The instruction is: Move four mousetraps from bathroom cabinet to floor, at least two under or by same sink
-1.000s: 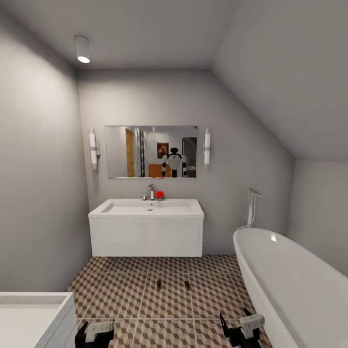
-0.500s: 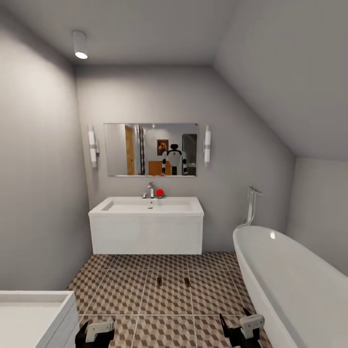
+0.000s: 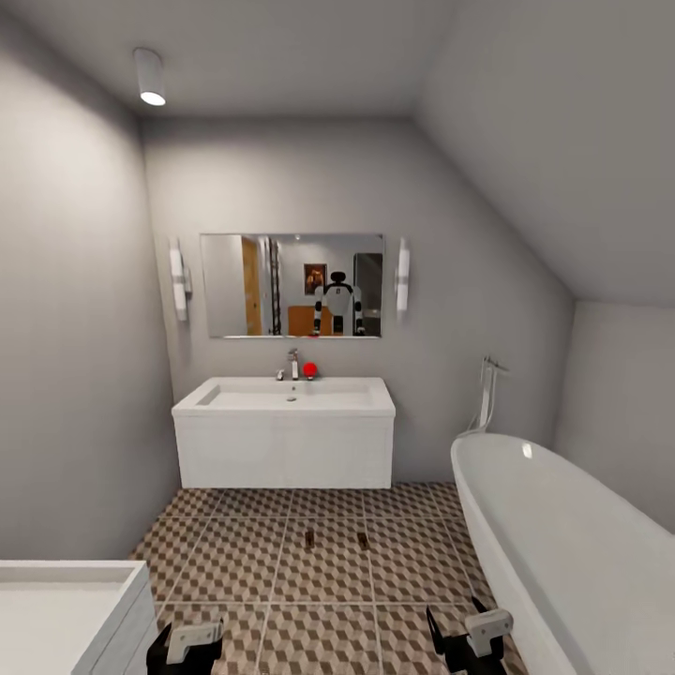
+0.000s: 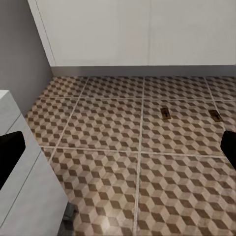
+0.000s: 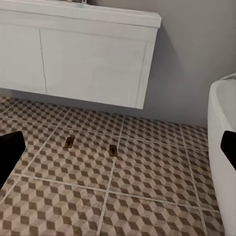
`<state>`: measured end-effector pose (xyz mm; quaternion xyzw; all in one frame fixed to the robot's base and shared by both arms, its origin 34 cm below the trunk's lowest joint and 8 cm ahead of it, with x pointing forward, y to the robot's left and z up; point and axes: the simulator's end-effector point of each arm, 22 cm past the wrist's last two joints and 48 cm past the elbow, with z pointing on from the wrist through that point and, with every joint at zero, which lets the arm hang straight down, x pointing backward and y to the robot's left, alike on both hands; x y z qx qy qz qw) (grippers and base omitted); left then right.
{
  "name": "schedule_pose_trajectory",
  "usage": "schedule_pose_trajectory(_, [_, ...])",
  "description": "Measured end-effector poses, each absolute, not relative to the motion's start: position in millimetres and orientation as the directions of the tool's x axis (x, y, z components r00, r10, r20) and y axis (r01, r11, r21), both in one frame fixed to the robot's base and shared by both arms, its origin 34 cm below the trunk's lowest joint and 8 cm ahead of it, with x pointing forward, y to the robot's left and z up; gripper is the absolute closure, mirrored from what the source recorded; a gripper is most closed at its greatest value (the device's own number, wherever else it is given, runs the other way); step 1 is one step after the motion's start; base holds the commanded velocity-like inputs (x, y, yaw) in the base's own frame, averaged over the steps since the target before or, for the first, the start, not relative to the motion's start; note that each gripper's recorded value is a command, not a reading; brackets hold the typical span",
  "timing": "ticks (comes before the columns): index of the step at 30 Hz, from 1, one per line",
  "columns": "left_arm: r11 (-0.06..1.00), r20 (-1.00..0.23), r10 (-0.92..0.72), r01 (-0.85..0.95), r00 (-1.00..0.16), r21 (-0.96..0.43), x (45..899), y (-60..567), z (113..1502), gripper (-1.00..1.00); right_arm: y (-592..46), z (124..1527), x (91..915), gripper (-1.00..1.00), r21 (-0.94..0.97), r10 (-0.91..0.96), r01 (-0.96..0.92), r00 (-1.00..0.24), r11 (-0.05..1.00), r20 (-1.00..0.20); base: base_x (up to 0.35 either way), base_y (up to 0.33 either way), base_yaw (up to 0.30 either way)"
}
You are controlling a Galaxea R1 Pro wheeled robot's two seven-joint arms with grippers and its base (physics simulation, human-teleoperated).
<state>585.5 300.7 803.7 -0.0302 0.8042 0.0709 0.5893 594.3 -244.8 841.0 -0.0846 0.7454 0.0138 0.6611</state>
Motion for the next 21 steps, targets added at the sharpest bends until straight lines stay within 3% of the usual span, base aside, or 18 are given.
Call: schedule_pose_trajectory(21, [0.988, -0.941, 0.035, -0.130, -0.336, 0.084, 574.3, 301.7, 809.9, -1.00, -244.8, 847.2, 584.5, -1.00, -0.086, -0.108, -0.147, -0.144, 0.985, -0.984, 0.000, 0.000, 0.000])
